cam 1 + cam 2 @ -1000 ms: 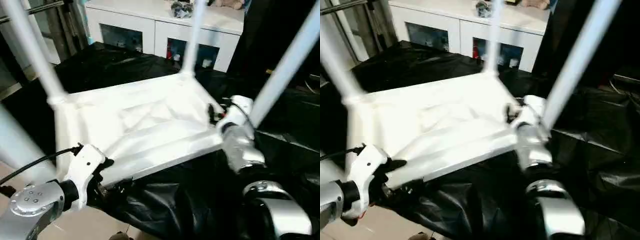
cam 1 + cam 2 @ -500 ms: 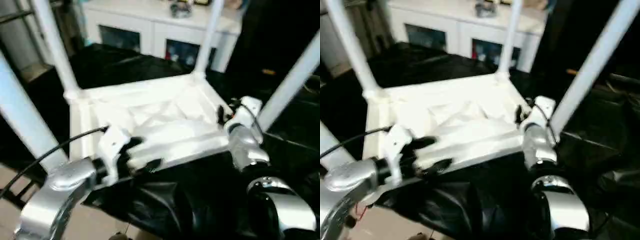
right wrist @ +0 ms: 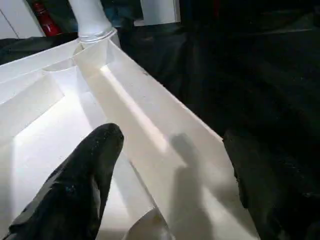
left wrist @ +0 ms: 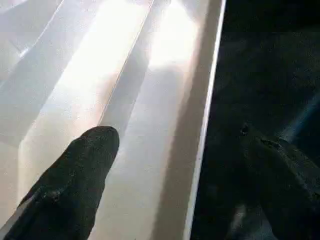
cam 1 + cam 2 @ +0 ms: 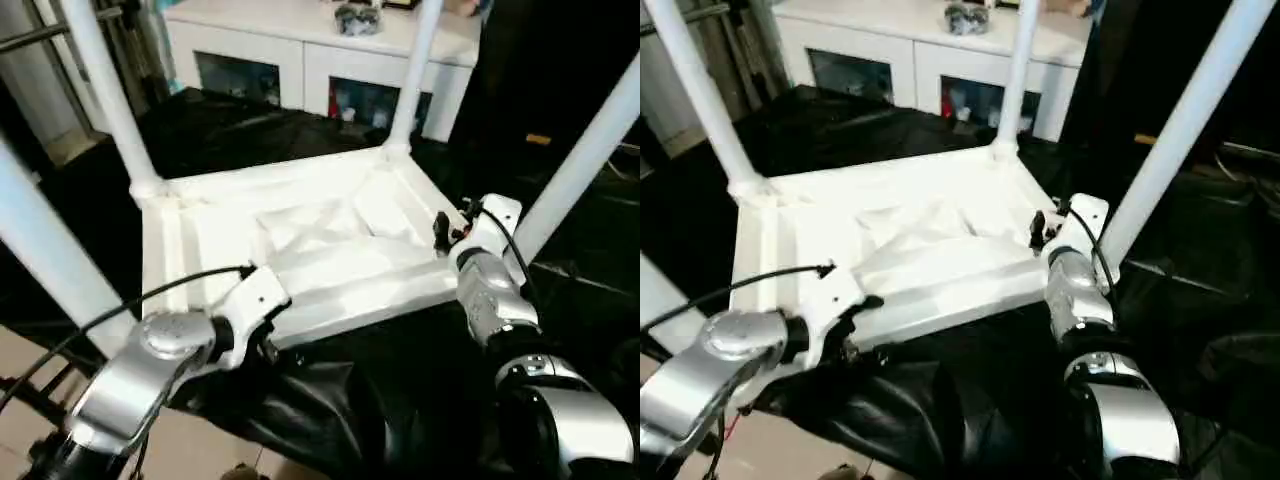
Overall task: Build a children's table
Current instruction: Rotate table base
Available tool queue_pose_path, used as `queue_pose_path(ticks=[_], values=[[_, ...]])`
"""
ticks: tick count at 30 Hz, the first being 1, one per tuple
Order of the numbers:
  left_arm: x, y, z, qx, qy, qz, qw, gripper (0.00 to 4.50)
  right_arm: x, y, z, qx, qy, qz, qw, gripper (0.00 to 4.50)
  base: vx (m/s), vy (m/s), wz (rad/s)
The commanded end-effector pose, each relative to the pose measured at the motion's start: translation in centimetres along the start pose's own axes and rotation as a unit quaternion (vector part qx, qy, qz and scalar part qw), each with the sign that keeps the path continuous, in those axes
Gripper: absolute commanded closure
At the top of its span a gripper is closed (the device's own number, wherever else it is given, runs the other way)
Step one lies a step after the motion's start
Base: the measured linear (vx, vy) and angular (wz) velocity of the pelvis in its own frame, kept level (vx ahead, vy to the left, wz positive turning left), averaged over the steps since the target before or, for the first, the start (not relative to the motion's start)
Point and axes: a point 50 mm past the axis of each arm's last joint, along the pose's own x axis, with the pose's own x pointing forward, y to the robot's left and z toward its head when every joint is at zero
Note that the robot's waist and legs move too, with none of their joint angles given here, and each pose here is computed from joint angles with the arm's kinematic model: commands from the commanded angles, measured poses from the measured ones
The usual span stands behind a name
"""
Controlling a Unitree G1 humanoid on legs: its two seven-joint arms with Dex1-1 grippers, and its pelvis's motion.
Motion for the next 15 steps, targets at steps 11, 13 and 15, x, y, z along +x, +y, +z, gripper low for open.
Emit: queue_pose_path(ticks=[11,13,15], values=[[0.2,4.1,0.0,0.088,0.025,0.151,0.984,0.06,-0.3,-3.8,0.2,-0.009,-0.005,-0.06,0.998,0.81,0.0,0.0,0.0],[0.6,4.0,0.4,0.087,0.003,0.157,0.984,0.06,-0.3,-4.4,0.2,-0.01,-0.006,-0.07,0.997,0.81,0.0,0.0,0.0],[1.1,2.8,1.2,0.074,-0.054,0.128,0.988,0.06,-0.4,-5.0,0.3,-0.014,-0.007,-0.079,0.997,0.81,0.0,0.0,0.0]])
